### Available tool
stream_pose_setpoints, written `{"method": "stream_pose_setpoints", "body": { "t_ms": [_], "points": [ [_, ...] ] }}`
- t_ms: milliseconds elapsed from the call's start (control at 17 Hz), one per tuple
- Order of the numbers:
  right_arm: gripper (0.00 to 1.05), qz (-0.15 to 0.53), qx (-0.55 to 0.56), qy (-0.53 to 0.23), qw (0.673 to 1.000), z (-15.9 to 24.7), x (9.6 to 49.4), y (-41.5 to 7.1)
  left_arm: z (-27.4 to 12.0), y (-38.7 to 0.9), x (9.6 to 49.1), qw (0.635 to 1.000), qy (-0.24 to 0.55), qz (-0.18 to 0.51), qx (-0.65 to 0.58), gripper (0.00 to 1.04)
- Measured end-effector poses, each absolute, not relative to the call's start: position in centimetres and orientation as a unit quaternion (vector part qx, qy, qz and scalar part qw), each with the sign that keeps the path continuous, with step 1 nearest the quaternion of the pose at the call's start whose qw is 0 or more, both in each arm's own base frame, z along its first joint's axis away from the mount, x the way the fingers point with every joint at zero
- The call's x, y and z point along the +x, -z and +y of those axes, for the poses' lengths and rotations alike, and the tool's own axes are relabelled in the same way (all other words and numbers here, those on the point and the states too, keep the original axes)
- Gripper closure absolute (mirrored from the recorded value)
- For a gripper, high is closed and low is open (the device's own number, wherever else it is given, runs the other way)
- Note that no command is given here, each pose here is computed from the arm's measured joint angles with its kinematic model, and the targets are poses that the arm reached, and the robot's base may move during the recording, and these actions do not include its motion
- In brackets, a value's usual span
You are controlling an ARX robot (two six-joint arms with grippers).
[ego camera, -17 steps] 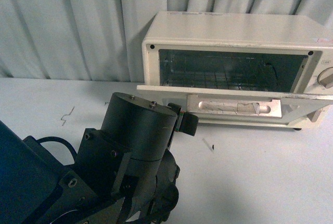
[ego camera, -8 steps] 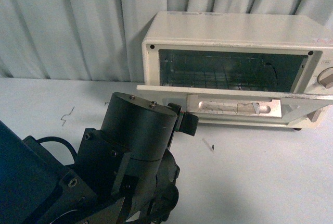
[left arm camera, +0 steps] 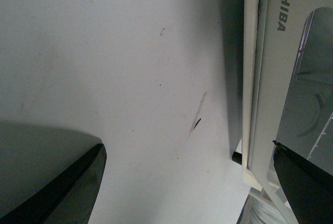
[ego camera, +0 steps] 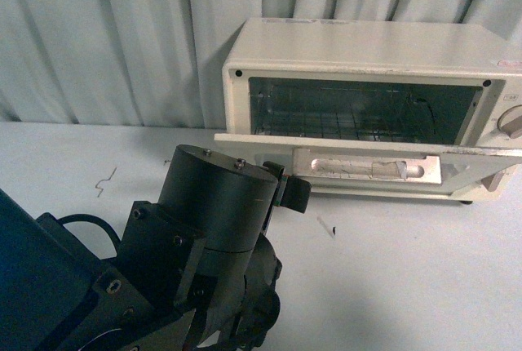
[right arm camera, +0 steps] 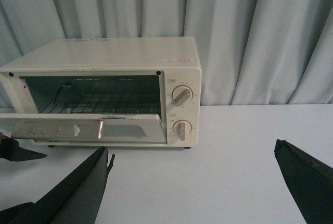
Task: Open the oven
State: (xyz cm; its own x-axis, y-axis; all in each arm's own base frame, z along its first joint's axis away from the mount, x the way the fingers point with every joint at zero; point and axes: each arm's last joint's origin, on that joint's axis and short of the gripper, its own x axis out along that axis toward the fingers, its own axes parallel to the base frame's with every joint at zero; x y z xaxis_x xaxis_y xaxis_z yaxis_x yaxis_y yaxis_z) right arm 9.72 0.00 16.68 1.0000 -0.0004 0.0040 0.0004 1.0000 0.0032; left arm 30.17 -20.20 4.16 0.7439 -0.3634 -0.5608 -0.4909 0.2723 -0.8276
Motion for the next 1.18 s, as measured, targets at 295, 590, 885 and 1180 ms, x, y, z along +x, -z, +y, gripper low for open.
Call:
{"method": "stream_pose_setpoints", "body": {
  "t_ms": [295,590,885,1180],
  "points": [
    [0.06,-0.002,0.001,0.0,1.0,0.0,9.7,-16.7,-19.8,-3.8,29.8,0.793,0.0,0.25,-0.556,0.07],
    [0.06,-0.002,0.001,0.0,1.0,0.0,9.7,-16.7,-18.4,-3.7,29.6,0.856,0.034,0.221,-0.466,0.07],
    [0.06,-0.002,0.001,0.0,1.0,0.0,9.7,-16.7,-13.2,-7.4,27.9,0.862,0.015,0.184,-0.473,0.07],
    [0.06,-0.002,0.001,0.0,1.0,0.0,9.7,-16.7,-10.0,-7.0,26.6,0.872,-0.029,0.179,-0.455,0.07]
  ]
}}
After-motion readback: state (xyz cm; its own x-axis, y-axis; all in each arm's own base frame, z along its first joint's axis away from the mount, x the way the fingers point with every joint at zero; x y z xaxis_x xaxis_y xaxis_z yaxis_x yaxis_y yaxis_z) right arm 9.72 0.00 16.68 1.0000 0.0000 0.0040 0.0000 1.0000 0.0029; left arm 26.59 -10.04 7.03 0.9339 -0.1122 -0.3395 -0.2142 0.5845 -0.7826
